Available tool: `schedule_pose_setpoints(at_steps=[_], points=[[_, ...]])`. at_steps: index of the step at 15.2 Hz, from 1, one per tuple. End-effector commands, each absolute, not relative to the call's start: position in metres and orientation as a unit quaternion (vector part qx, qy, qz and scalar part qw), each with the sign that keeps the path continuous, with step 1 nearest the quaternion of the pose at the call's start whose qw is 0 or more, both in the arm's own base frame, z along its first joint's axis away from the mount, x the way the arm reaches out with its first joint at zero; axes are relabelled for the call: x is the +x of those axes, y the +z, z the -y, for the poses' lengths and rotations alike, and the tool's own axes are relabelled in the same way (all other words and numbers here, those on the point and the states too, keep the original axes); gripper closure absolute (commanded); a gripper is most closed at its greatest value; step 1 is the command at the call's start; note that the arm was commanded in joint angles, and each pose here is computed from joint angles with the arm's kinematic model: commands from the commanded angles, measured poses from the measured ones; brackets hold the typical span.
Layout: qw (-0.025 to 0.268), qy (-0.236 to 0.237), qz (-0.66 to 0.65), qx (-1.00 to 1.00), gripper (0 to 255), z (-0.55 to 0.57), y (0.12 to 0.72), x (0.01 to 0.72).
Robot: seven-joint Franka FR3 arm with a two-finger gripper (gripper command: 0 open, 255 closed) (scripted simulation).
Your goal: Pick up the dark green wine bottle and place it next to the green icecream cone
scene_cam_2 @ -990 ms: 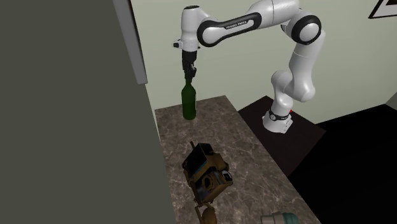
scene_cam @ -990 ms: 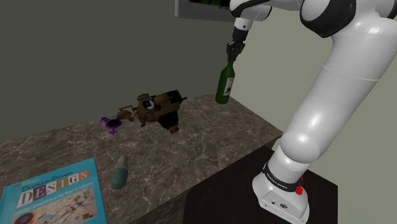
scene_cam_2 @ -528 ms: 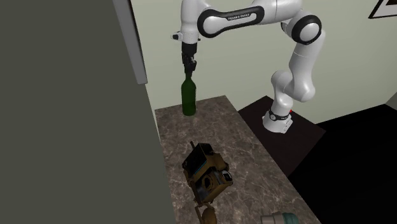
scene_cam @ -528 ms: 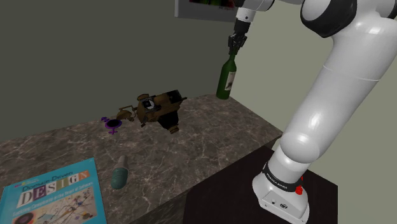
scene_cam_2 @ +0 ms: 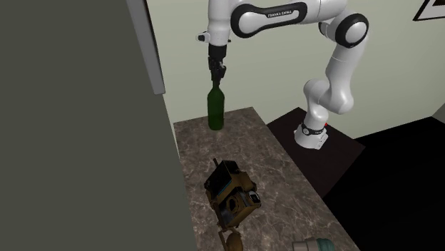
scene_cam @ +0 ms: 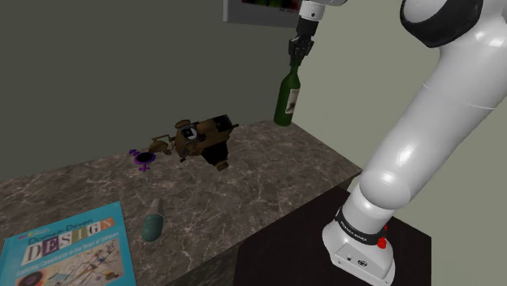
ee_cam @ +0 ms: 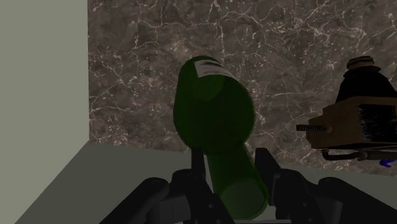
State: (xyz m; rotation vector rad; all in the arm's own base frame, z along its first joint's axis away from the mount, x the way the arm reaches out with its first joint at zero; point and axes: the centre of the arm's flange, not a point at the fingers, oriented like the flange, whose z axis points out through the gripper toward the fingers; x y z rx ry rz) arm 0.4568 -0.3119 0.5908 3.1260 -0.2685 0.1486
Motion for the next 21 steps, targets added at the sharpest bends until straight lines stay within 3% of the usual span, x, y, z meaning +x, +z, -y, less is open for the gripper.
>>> schedule_pose_setpoints(at_steps=[1,21], points=[[0.001,0.047,0.086,0.995,255,0.285,0.59,0.452],[0.001,0.047,0.086,0.995,255,0.023,0.59,0.424]])
